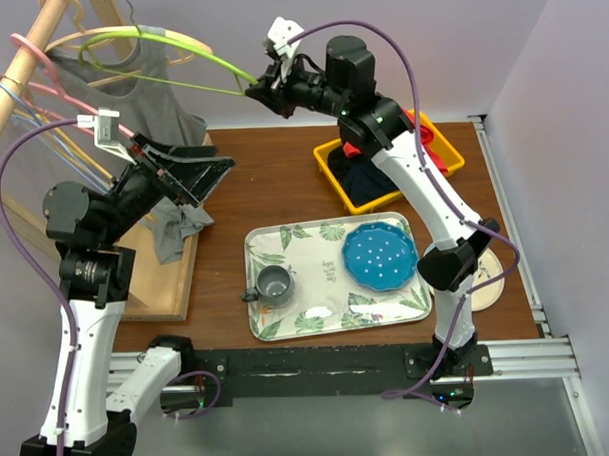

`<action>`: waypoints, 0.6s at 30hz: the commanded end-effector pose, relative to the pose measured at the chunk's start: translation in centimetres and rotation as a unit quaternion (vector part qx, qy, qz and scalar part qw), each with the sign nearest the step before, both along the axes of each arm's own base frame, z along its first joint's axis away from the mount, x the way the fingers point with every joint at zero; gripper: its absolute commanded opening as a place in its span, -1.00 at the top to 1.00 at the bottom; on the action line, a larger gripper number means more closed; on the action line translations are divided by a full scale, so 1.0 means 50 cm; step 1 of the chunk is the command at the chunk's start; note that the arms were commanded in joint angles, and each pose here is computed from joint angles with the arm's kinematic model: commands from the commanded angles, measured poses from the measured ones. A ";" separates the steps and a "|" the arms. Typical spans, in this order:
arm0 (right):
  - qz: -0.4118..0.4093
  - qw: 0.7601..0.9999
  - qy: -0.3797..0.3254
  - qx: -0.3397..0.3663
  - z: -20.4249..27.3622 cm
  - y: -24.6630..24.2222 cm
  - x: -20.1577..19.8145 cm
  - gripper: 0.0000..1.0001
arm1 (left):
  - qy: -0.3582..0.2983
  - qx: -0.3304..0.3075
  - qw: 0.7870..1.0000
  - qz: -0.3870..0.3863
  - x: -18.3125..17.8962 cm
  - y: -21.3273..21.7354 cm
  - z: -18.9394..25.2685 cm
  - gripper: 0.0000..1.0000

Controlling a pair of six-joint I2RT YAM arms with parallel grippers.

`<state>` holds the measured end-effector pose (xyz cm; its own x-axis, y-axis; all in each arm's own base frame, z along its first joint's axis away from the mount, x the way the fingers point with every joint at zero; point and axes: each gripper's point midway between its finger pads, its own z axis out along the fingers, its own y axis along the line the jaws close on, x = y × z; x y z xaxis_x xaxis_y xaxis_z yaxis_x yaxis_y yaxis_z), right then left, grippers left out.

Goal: Remove the tank top from the hanger
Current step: Place the hanger at the clothesline.

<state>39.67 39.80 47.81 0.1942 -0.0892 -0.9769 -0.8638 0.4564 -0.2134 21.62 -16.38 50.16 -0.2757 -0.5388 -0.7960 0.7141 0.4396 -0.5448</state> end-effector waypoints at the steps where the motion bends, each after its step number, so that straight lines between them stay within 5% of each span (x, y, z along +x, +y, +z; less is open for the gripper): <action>1: 0.001 0.999 -0.038 0.027 0.054 0.025 -0.017 1.00 | -0.043 0.011 0.999 -0.012 -0.032 -0.004 0.020 -0.97; 18: -0.038 0.996 -0.067 0.036 0.128 -0.037 -0.054 1.00 | -0.047 0.010 0.999 -0.006 -0.038 -0.001 0.030 -0.99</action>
<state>39.69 41.38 46.34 0.1793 -0.1292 -0.9753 -0.8481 0.4820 -0.2198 20.62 -16.39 50.38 -0.2517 -0.5269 -0.8118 0.7328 0.4442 -0.5155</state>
